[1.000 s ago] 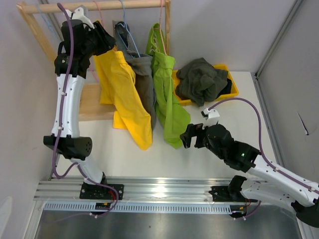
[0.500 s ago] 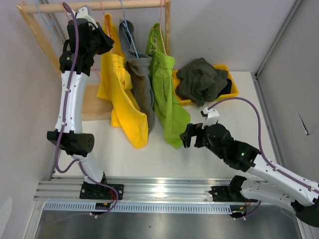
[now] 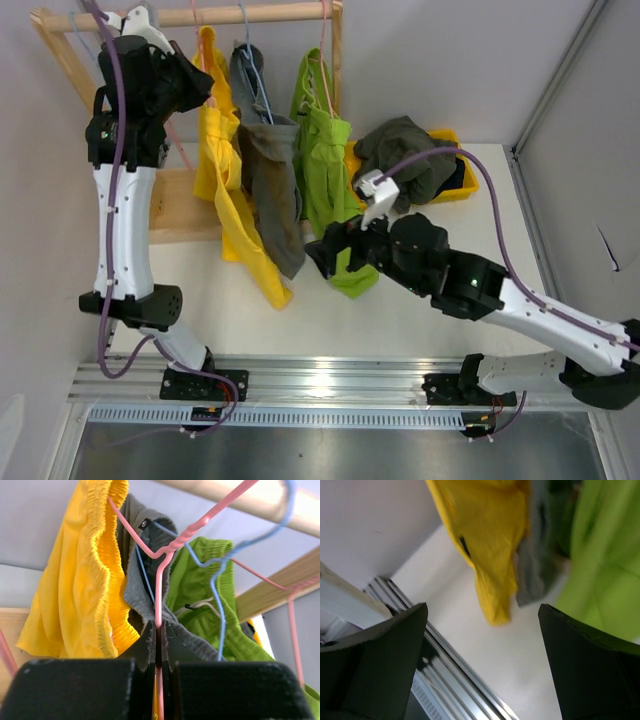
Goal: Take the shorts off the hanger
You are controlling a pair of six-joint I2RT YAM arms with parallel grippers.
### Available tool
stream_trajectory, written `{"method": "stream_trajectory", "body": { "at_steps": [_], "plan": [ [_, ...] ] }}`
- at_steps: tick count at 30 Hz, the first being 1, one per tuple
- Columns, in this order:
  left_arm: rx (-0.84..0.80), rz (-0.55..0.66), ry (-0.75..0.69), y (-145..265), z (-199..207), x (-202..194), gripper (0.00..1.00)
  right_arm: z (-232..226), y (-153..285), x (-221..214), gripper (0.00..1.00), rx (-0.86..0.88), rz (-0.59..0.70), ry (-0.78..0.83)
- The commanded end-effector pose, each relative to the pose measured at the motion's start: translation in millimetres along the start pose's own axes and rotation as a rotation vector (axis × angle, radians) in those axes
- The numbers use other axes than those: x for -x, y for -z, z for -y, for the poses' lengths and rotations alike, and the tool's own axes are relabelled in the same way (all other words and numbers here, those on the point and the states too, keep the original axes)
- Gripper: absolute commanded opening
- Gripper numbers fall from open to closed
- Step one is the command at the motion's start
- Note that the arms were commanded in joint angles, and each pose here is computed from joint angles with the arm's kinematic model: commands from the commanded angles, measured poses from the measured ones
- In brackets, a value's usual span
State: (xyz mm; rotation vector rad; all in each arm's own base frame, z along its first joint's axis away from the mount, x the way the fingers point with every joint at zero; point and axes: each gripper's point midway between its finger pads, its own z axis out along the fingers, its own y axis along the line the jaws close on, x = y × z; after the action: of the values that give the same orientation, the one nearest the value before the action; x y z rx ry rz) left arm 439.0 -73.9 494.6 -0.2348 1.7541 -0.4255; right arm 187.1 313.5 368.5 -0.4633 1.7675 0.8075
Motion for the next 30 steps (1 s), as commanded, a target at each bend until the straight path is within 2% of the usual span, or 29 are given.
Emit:
{"method": "stream_trajectory", "body": {
  "at_steps": [1, 3, 4, 10, 16, 17, 21, 22, 23, 24, 26, 27, 30],
  "plan": [
    [-0.096, 0.162, -0.029, 52, 30, 47, 0.00, -43, -19, 39, 0.99, 0.065, 0.072, 0.052],
    [-0.103, 0.161, -0.025, 57, 31, 47, 0.00, -65, -27, 61, 0.99, 0.105, 0.115, 0.048],
    [-0.105, 0.160, -0.022, 59, 31, 46, 0.00, -74, -45, 51, 0.99, 0.114, 0.085, 0.060],
    [-0.119, 0.160, -0.013, 69, 34, 46, 0.00, -119, -103, 66, 1.00, 0.173, 0.095, 0.053],
    [-0.152, 0.164, 0.008, 78, 41, 48, 0.00, -138, -148, 73, 0.99, 0.161, 0.124, 0.030],
    [-0.155, 0.162, 0.010, 79, 42, 47, 0.00, -140, -162, 60, 0.99, 0.153, 0.105, 0.033],
    [-0.170, 0.167, 0.017, 85, 45, 49, 0.00, -133, -185, 54, 0.98, 0.092, 0.141, 0.023],
    [-0.169, 0.165, 0.018, 85, 45, 48, 0.00, -129, -190, 52, 0.90, 0.077, 0.141, 0.022],
    [-0.169, 0.165, 0.018, 87, 45, 48, 0.00, -126, -194, 47, 0.74, 0.068, 0.139, 0.028],
    [-0.166, 0.168, 0.013, 88, 44, 48, 0.00, -125, -194, 44, 0.45, 0.060, 0.136, 0.031],
    [-0.160, 0.163, 0.008, 88, 43, 46, 0.00, -126, -190, 37, 0.04, 0.061, 0.125, 0.039],
    [-0.161, 0.166, 0.003, 88, 43, 47, 0.00, -122, -183, 30, 0.00, 0.042, 0.111, 0.045],
    [-0.140, 0.167, -0.006, 86, 38, 46, 0.00, -124, -152, 10, 0.00, 0.037, 0.099, 0.047]
  ]
}}
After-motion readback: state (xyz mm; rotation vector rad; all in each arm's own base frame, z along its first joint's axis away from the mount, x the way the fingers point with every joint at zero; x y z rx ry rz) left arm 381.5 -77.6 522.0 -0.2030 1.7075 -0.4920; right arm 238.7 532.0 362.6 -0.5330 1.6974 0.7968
